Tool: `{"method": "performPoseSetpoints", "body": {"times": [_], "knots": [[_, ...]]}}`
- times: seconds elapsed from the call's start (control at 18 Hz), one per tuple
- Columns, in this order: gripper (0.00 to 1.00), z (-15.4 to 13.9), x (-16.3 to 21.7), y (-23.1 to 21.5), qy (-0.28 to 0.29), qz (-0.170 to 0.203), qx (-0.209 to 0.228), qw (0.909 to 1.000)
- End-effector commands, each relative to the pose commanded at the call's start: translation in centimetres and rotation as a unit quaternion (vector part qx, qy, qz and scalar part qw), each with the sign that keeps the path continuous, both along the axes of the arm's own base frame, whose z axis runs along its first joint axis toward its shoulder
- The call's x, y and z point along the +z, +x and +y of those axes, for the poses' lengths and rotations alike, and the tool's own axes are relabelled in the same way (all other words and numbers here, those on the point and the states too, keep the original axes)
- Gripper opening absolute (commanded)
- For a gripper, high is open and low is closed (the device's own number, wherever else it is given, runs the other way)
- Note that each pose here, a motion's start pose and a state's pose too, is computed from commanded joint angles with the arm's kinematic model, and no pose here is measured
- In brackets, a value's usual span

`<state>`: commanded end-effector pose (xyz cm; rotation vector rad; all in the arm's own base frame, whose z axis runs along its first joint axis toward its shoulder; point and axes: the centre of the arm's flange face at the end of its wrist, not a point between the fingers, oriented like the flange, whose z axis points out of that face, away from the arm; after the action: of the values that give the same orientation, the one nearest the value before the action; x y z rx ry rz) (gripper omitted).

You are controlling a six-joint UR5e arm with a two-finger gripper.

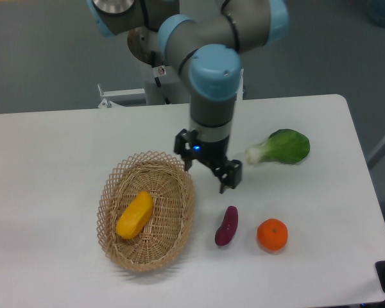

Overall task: Pick up the mango from the basket
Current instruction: 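Move the open gripper over the basket and lower it onto the yellow mango, then close the gripper on the yellow mango inside the basket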

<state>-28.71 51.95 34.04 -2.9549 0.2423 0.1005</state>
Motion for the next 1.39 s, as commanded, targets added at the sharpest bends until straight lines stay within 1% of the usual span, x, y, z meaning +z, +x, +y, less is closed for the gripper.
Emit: {"method": "performPoseSetpoints", "body": {"times": [0.22, 0.39, 0.5, 0.61, 0.67, 0.89, 1.11, 1.39], "knots": [[1.00, 2.5, -2.8, 3.4, -0.006, -0.018, 0.030, 0.9994], [1.00, 4.2, -4.9, 5.6, -0.017, -0.021, 0.021, 0.9994], [1.00, 4.3, -5.7, 6.9, -0.027, -0.021, 0.010, 0.9994], [1.00, 4.0, -7.6, 7.8, -0.041, -0.026, 0.000, 0.9988], [1.00, 4.5, -8.4, 7.9, -0.043, -0.023, -0.006, 0.9988], [1.00, 5.8, -10.6, 9.8, -0.063, 0.010, -0.026, 0.9976], [1.00, 6.3, -12.2, 9.8, -0.063, 0.012, -0.025, 0.9976], [1.00, 6.4, -12.7, 10.4, -0.064, 0.012, -0.030, 0.9974]]}}
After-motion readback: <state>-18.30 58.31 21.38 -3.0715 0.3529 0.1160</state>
